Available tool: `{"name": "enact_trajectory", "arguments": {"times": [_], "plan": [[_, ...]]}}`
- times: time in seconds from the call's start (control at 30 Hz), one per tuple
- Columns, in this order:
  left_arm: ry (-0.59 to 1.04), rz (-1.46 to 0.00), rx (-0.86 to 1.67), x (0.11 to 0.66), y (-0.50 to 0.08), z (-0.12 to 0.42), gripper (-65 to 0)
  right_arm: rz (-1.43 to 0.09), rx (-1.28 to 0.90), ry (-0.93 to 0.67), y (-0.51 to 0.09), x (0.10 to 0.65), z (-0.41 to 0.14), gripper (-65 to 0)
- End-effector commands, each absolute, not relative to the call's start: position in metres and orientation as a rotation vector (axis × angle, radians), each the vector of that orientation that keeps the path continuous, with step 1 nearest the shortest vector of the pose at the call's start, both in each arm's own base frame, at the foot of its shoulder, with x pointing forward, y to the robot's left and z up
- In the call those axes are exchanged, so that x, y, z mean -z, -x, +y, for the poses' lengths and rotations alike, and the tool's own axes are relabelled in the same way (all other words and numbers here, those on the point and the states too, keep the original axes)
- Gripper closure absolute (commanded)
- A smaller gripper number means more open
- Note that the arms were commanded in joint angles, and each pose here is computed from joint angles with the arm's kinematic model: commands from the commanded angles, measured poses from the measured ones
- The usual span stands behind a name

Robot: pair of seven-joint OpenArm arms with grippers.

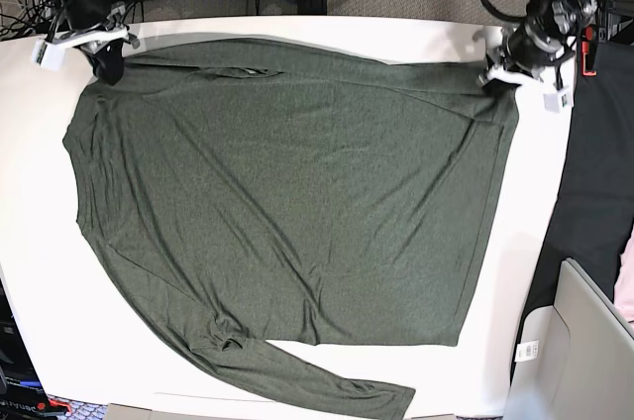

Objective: Fold the T-shirt properly
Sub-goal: 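Lift the shoulder edge with both grippers and shake it flat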

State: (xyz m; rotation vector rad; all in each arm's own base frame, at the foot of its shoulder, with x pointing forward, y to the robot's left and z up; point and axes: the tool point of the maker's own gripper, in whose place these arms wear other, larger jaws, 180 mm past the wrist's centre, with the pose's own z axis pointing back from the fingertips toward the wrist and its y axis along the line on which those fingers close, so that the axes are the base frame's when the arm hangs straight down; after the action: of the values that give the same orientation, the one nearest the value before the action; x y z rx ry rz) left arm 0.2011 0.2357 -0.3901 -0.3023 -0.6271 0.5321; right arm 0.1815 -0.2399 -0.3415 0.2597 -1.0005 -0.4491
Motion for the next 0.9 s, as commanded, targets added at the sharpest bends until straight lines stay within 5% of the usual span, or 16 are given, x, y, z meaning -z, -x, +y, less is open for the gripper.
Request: {"name": "enact_trajectory", "arguments": {"times": [0.0, 0.53, 0.87], "plan": [[0.286, -0.641, -0.515, 0.384, -0.198, 0.239, -0.1, -1.036, 0.409, -0.278, -0.182, 0.331, -0.237, -0.2], [0.163, -0.616, -0.542, 0.370, -0.147, 0.271, -0.1, -0.956, 0.325, -0.265, -0.137, 0.336, -0.237, -0.2], [0.198, -0.755, -0.507, 0.340, -0.192, 0.265, -0.1, -1.147, 0.294, -0.295, -0.198, 0.301, -0.236, -0.2]]}}
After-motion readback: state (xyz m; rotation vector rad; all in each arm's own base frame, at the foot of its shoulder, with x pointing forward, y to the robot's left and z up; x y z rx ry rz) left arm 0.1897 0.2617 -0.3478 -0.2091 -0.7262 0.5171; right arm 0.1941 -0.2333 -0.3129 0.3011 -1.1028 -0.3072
